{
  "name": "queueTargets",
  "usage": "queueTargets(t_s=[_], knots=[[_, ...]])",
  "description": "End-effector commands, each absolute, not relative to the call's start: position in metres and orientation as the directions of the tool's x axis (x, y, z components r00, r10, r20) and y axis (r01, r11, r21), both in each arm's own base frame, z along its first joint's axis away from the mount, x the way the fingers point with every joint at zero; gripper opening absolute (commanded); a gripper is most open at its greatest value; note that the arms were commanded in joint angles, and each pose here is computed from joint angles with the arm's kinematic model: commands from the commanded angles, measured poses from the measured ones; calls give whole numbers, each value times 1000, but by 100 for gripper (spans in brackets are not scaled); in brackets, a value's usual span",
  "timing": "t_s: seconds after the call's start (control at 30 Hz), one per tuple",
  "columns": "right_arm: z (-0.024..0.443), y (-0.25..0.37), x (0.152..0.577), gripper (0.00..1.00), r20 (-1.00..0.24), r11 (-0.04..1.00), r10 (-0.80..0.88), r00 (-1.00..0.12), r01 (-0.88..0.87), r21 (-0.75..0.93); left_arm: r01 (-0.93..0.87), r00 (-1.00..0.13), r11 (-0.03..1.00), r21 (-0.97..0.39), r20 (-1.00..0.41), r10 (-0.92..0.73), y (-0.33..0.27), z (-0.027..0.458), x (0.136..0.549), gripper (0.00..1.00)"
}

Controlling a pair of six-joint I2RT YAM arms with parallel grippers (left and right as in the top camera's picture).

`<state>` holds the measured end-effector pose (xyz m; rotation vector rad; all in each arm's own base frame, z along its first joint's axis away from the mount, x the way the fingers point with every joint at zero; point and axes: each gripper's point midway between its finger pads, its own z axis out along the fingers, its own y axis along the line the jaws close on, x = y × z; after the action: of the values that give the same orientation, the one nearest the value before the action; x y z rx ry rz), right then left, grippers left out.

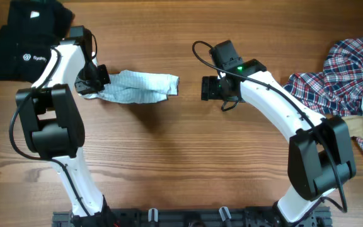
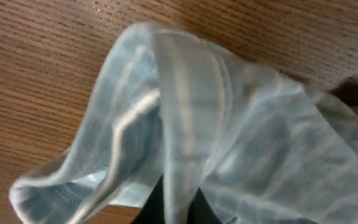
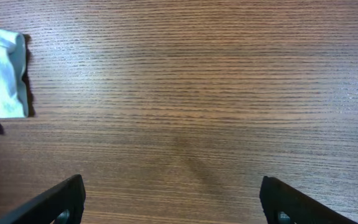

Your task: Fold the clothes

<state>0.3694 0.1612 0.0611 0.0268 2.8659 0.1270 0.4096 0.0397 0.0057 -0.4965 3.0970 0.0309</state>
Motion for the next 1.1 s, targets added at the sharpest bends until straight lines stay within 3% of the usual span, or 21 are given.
queueTargets(t_s=[0.0, 0.23, 0.5, 0.63, 0.8, 0.87, 0.9, 1.07], knots=[[53, 156, 368, 90, -259, 998, 11, -966, -4, 56, -323, -946, 945, 53, -28, -322, 51, 12, 411, 4], [53, 156, 368, 91, -259, 998, 11, -966, -4, 56, -326, -943, 945, 41, -80, -322, 51, 49, 409, 4], [53, 157, 369, 90, -263, 998, 13, -965, -3, 58, -380, -925, 917, 118, -46, -377, 59, 53, 393, 4], [53, 157, 369, 90, -263, 998, 12, -965, -4, 58, -488, -873, 825, 286, -135, -469, 93, 60, 389, 4], [53, 157, 370, 91, -266, 998, 17, -964, 1, 60, -538, -842, 781, 316, -171, -511, 100, 63, 388, 4], [53, 157, 370, 90, -265, 998, 16, -964, 0, 60, -519, -854, 809, 277, -140, -500, 91, 60, 388, 4], [53, 157, 370, 90, -266, 998, 19, -964, 3, 61, -445, -895, 881, 158, -57, -442, 61, 55, 388, 4], [53, 141, 375, 91, -259, 995, 85, -962, 70, 68, -352, -935, 932, 85, -72, -347, 18, 79, 398, 4]])
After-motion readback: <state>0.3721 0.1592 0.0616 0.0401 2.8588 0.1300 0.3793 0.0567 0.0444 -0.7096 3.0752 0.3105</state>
